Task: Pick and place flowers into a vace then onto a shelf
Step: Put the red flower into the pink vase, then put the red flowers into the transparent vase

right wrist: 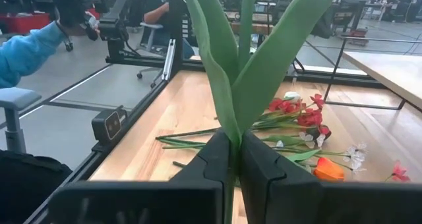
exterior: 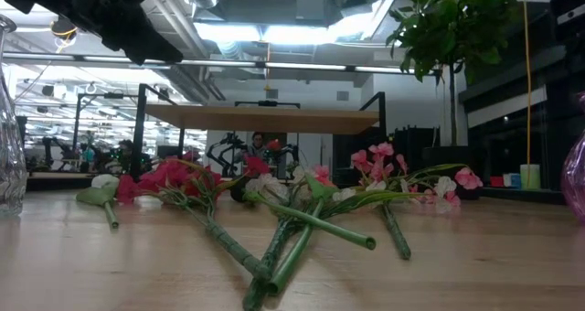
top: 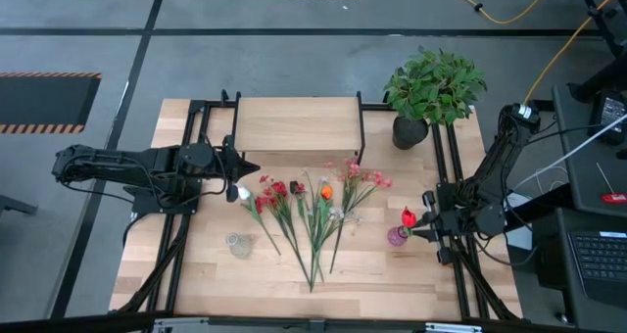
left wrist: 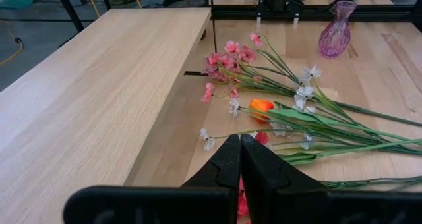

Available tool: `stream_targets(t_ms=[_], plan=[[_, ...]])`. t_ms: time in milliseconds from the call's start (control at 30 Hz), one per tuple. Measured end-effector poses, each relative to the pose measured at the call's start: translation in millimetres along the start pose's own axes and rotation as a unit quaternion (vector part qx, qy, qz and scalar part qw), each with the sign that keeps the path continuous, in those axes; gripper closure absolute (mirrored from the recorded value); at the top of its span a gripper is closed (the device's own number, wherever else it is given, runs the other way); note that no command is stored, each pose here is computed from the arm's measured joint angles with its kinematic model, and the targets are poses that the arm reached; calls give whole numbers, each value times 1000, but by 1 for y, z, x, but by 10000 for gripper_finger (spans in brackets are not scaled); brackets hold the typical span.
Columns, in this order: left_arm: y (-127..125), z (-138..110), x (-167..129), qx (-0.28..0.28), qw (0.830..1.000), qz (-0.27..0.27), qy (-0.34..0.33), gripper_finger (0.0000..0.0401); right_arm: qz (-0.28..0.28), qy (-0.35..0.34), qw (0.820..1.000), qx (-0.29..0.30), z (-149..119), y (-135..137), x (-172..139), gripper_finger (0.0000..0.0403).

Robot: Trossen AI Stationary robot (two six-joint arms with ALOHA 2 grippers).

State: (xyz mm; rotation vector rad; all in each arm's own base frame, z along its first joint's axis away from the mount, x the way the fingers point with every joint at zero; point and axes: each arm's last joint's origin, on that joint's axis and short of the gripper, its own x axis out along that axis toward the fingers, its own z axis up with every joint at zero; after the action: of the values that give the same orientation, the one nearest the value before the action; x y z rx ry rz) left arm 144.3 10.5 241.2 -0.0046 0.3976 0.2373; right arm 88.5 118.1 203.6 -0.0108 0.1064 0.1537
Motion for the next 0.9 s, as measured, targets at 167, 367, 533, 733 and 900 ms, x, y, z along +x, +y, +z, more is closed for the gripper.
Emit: stream_targets(t_ms=[167,367,533,733,900], plan=[[0,0,0,0,1000,0,0,395,-1,7,1000,12,-2,0,0,351],[0,0,0,0,1000,0,0,393,0,8,1000,10,-2,0,0,319],[0,0,0,0,1000,0,0,397,21,11,1000,10,-2,1,0,280],[0,0,0,0,1000,0,0,394,40,23,999,0,-4,-1,-2,245],[0,0,0,0,1000,0,0,394,38,32,999,-9,-5,-4,-5,233]])
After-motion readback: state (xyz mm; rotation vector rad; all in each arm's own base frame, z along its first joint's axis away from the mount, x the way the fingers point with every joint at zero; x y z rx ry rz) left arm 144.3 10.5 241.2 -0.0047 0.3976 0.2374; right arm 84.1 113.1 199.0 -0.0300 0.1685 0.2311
